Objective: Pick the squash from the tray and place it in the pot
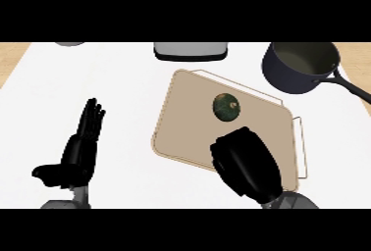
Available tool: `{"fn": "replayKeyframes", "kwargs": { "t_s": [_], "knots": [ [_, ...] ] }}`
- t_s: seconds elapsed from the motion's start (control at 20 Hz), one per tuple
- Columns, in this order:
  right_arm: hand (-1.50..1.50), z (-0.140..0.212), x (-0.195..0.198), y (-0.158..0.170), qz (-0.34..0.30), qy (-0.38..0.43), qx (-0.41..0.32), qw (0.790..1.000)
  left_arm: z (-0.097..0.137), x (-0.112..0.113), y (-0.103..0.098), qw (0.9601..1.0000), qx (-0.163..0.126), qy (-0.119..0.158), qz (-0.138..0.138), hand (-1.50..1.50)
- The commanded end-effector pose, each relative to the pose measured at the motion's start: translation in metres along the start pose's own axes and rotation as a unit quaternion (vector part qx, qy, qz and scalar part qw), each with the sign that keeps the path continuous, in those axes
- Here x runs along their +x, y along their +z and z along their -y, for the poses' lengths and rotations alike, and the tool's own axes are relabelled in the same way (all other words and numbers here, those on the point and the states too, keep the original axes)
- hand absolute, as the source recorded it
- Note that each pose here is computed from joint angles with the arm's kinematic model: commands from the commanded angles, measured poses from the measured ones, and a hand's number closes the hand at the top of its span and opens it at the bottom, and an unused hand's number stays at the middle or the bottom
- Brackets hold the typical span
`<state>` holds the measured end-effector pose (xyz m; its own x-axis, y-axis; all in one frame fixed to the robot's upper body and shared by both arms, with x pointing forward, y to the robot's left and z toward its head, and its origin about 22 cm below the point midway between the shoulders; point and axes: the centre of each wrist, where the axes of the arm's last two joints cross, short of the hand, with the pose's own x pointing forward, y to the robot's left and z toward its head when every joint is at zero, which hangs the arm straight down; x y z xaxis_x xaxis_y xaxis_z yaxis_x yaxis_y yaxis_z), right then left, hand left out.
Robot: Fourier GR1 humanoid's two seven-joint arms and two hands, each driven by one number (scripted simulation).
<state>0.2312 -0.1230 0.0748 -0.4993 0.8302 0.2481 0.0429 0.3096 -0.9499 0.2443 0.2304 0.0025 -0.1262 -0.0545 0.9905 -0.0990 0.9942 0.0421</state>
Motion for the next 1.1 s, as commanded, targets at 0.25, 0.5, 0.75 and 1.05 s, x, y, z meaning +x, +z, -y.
{"fn": "replayKeyframes", "kwargs": {
  "t_s": [0.25,0.5,0.75,1.05],
  "knots": [
    [1.50,0.067,0.015,0.015,-0.077,0.049,-0.103,0.991,-0.003,-0.009,0.014,1.0000,0.002,0.000,-0.004,0.00],
    [1.50,0.085,-0.036,0.019,-0.129,0.053,-0.117,0.983,-0.004,-0.022,0.032,1.0000,-0.004,0.001,-0.004,0.00],
    [1.50,0.085,-0.070,-0.001,-0.165,0.061,-0.134,0.975,-0.004,0.006,0.008,1.0000,-0.002,-0.004,0.000,0.00],
    [1.50,0.113,-0.154,-0.001,-0.193,0.058,-0.133,0.970,0.014,0.006,0.005,1.0000,0.003,0.004,0.003,0.00]
  ]
}}
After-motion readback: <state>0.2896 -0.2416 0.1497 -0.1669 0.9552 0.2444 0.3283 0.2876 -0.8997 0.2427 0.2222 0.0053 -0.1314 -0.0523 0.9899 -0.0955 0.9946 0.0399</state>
